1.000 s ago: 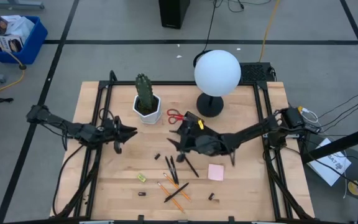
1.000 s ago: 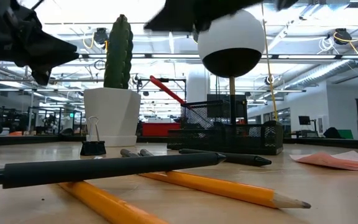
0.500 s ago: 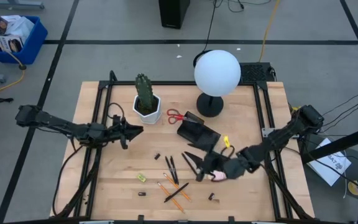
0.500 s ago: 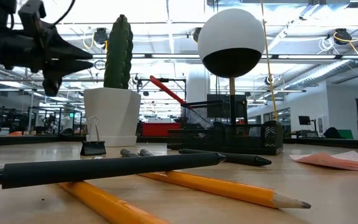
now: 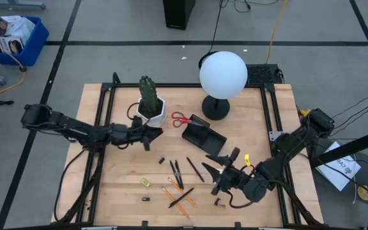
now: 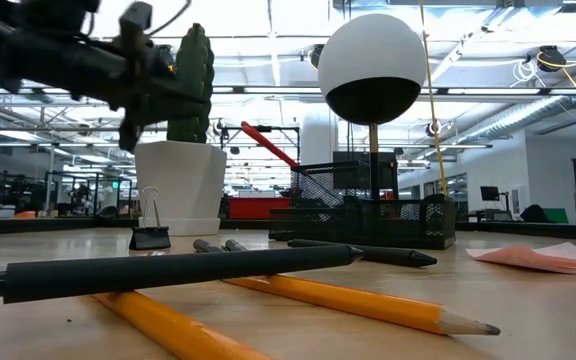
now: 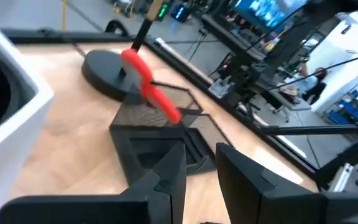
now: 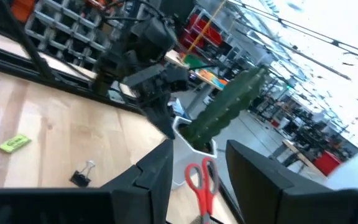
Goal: Pick and place office supplies into organizer
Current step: Put the red scissors into the black desk organizer
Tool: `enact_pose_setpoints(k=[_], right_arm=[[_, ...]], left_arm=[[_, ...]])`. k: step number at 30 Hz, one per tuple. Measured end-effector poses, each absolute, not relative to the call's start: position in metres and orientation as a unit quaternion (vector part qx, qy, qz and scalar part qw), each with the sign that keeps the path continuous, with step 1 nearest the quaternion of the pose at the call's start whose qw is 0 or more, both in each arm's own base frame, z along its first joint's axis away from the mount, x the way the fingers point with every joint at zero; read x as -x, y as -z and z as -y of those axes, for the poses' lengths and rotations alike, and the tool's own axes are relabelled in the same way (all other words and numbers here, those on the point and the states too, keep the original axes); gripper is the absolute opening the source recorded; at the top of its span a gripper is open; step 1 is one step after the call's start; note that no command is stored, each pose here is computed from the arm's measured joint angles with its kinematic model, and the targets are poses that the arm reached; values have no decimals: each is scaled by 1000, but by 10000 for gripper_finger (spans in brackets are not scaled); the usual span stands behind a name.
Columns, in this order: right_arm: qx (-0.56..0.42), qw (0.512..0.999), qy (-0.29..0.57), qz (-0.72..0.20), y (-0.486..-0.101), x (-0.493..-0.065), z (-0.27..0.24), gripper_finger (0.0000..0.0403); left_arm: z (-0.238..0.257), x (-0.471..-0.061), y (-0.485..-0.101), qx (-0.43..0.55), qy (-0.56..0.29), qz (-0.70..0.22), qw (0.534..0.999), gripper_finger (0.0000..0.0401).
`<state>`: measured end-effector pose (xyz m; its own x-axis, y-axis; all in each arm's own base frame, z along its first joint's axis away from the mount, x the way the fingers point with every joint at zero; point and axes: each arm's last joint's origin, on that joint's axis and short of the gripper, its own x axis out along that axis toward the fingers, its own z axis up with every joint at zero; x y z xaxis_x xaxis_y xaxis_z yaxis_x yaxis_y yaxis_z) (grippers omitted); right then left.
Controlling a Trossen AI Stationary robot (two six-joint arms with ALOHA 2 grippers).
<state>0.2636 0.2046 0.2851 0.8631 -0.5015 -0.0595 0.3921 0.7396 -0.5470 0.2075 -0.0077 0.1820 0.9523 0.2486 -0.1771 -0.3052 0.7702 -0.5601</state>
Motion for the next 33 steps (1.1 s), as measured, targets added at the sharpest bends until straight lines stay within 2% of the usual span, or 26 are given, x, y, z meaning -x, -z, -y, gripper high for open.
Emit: enact_pose_setpoints(k=[10, 14, 18, 22, 33], right_arm=[[267, 937, 214, -64, -300, -248, -224, 144], [270, 931, 235, -70, -300, -243, -227, 144], [270, 930, 238, -70, -300, -242, -228, 144], [266, 932, 238, -67, -301, -242, -228, 144], [258, 935, 237, -63, -303, -242, -228, 144]], left_arm=[[-6, -246, -176, 357, -147, -83, 919, 93], [-6, -255, -177, 357, -144, -85, 919, 93], [-5, -256, -179, 360, -146, -80, 918, 93], [-3, -256, -179, 360, -187, -60, 912, 93], [11, -253, -180, 425, -245, -9, 872, 93]])
